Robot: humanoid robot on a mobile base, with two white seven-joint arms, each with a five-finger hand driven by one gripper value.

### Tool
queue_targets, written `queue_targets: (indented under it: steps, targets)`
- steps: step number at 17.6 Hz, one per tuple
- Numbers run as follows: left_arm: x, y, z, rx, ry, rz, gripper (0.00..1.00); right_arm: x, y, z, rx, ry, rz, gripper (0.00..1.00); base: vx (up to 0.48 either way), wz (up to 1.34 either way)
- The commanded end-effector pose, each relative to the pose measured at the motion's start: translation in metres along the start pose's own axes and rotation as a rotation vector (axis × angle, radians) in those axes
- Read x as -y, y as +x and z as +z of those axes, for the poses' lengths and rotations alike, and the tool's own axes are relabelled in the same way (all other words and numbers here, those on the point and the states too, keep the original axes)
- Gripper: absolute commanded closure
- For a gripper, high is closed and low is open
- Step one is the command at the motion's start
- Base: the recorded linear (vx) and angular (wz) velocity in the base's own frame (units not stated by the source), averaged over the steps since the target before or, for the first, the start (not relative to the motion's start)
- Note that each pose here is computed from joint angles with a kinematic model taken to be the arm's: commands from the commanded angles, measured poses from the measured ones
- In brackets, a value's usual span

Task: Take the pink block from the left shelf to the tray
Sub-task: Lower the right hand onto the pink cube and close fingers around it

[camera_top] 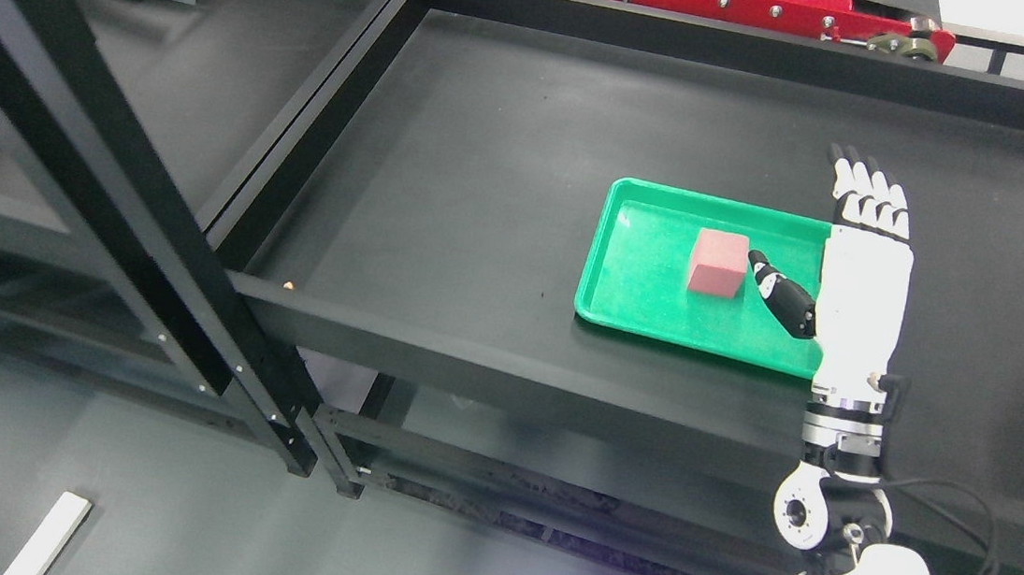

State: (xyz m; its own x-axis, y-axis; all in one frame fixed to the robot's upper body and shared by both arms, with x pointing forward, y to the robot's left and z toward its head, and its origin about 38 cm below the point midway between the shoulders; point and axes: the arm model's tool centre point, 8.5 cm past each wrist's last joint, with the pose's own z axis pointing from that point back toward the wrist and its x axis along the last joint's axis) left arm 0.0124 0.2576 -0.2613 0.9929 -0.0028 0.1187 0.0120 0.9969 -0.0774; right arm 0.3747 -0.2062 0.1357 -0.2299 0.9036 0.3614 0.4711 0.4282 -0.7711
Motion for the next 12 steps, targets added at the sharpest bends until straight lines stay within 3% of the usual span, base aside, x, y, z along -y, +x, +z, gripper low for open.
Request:
queue_targets:
  steps: [1,4,12]
  targets:
    - [-0.010,-0.007,0.002,-0.004,0.015,-0.002,0.00,-0.025,0.001,0.003,-0.005,0.259,-0.017,0.01,0.203,-0.12]
    - [-0.010,-0.007,0.002,-0.004,0.015,-0.002,0.00,-0.049,-0.005,0.014,-0.026,0.474,-0.023,0.01,0.186,-0.10]
    - [-0.010,-0.007,0.002,-0.004,0.015,-0.002,0.00,-0.061,-0.002,0.022,-0.021,0.589,-0.041,0.01,0.117,-0.03]
